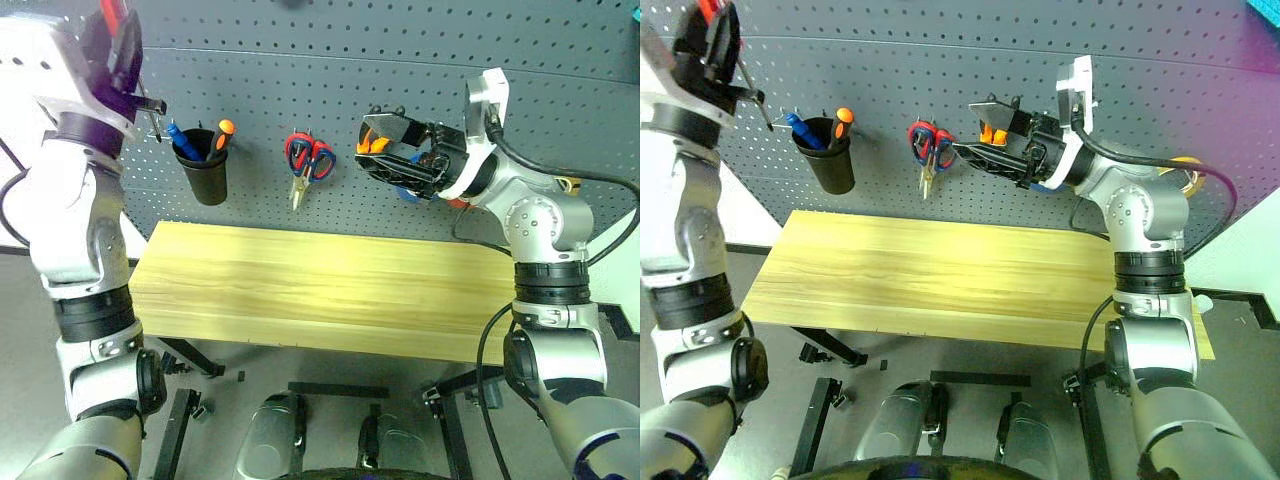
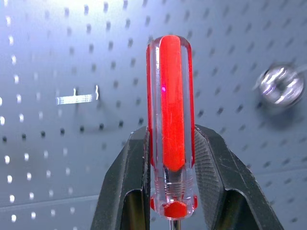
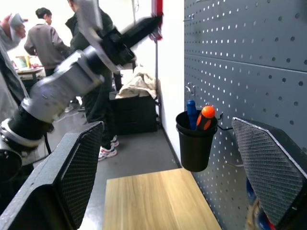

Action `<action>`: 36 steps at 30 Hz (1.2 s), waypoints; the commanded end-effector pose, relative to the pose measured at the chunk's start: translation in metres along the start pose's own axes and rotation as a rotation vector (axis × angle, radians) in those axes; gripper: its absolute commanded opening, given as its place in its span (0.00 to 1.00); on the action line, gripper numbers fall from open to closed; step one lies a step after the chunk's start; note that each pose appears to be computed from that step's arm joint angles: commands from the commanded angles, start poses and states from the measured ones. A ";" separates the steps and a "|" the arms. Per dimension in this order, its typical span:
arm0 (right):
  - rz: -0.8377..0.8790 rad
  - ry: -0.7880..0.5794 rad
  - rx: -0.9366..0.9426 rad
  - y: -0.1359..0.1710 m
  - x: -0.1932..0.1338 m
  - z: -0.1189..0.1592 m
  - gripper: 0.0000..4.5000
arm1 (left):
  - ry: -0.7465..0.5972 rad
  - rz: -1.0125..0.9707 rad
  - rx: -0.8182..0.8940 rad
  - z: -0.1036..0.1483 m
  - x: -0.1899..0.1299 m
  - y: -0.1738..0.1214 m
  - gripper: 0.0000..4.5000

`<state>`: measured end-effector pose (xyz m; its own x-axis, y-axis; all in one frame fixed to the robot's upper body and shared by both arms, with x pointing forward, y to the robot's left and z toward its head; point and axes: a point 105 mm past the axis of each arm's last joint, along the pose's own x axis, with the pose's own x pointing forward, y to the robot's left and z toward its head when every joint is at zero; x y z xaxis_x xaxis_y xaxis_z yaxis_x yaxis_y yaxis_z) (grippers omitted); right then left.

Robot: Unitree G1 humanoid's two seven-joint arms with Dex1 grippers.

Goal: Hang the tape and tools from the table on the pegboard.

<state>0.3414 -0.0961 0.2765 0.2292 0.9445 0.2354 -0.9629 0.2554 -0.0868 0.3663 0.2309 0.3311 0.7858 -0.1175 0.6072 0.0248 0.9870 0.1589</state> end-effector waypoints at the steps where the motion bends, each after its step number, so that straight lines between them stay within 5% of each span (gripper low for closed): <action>1: -0.005 -0.046 -0.057 0.002 0.001 0.017 1.00 | -0.051 -0.011 0.023 -0.006 0.013 -0.004 0.20; 13: -0.047 -0.041 -0.048 0.002 -0.006 0.014 1.00 | -0.050 0.018 0.034 -0.035 0.030 -0.013 0.20; 18: -0.058 -0.033 -0.049 0.003 -0.007 0.012 1.00 | 0.047 0.037 0.080 -0.058 0.027 -0.008 0.20; 22: -0.068 -0.031 -0.055 0.002 -0.009 0.012 1.00 | 0.118 0.032 0.084 -0.079 0.019 -0.010 0.51; 28: -0.075 -0.026 -0.061 0.002 -0.011 0.012 1.00 | 0.051 -0.014 0.050 -0.064 0.009 -0.008 0.97; 32: -0.101 -0.004 -0.055 0.001 -0.021 0.010 1.00 | -0.005 -0.243 -0.070 -0.044 -0.019 -0.023 0.97; 36: -0.122 0.114 -0.008 0.004 -0.038 -0.017 1.00 | 0.126 -0.494 -0.134 -0.050 -0.064 -0.032 0.97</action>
<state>0.3373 -0.1237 0.2497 0.3686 0.9172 0.1510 -0.9244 0.3789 -0.0451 0.3606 0.2181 0.2392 0.7839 -0.4756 0.3991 0.4049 0.8789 0.2521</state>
